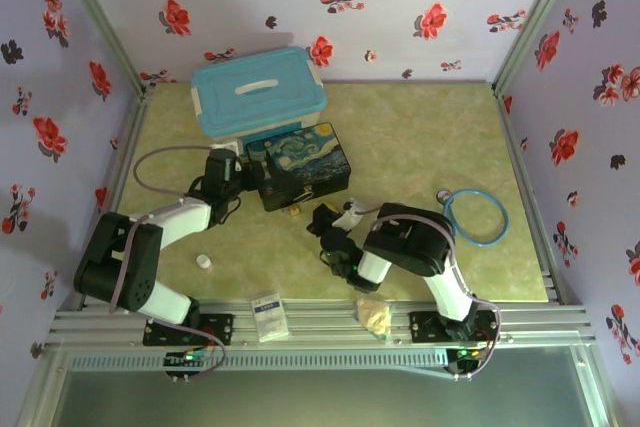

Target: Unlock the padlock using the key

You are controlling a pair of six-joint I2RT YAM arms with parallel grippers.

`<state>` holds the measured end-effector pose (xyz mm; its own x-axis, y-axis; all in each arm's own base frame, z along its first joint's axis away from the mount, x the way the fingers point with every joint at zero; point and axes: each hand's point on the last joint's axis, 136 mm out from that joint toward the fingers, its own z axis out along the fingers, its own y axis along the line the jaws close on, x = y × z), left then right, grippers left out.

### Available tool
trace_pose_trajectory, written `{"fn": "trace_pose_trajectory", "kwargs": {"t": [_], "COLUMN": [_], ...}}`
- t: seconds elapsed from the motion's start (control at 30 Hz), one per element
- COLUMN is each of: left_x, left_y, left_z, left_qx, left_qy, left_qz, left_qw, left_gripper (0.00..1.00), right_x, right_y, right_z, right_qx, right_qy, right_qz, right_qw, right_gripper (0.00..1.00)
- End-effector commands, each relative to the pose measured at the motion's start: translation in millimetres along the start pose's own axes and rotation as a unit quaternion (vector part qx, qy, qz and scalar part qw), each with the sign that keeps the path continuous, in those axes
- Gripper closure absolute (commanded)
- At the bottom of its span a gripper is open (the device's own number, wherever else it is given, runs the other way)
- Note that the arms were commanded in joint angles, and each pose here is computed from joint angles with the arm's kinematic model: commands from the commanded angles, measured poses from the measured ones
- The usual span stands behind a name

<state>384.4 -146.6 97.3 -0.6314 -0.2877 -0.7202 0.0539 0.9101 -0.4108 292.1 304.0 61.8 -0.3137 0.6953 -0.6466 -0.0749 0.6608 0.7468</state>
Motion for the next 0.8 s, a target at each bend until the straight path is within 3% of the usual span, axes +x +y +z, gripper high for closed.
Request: {"fn": "trace_pose_trajectory", "kwargs": {"t": [0.0, 0.03, 0.13, 0.2, 0.33, 0.6, 0.77], "left_x": [48, 46, 37, 30, 11, -17, -16], "left_y": [39, 36, 30, 25, 11, -17, -18], "left_z": [-2, -2, -5, -7, -11, -20, -13], "left_qx": [-0.069, -0.064, -0.056, -0.050, -0.028, 0.016, 0.012], "left_qy": [0.092, 0.089, 0.082, 0.075, 0.056, 0.037, 0.046], "left_qz": [0.015, 0.014, 0.013, 0.012, 0.007, -0.011, -0.003], "left_qw": [0.993, 0.994, 0.995, 0.996, 0.998, 0.999, 0.999], "left_gripper": [0.65, 0.63, 0.53, 0.44, 0.35, 0.32, 0.31], "right_x": [-10, -7, 0, 7, 29, 51, 68], "right_y": [-28, -28, -24, -20, -3, 17, 11], "right_z": [1, 3, -1, -5, -2, 9, 14], "right_qx": [0.018, 0.008, -0.014, -0.024, -0.046, -0.114, -0.102], "right_qy": [0.022, 0.047, 0.089, 0.118, 0.177, 0.201, 0.222], "right_qz": [0.018, 0.009, -0.022, -0.036, -0.064, -0.043, -0.035], "right_qw": [0.999, 0.999, 0.996, 0.992, 0.981, 0.972, 0.969], "right_gripper": [1.00, 0.96, 0.66, 0.57, 0.55, 0.56, 0.56]}}
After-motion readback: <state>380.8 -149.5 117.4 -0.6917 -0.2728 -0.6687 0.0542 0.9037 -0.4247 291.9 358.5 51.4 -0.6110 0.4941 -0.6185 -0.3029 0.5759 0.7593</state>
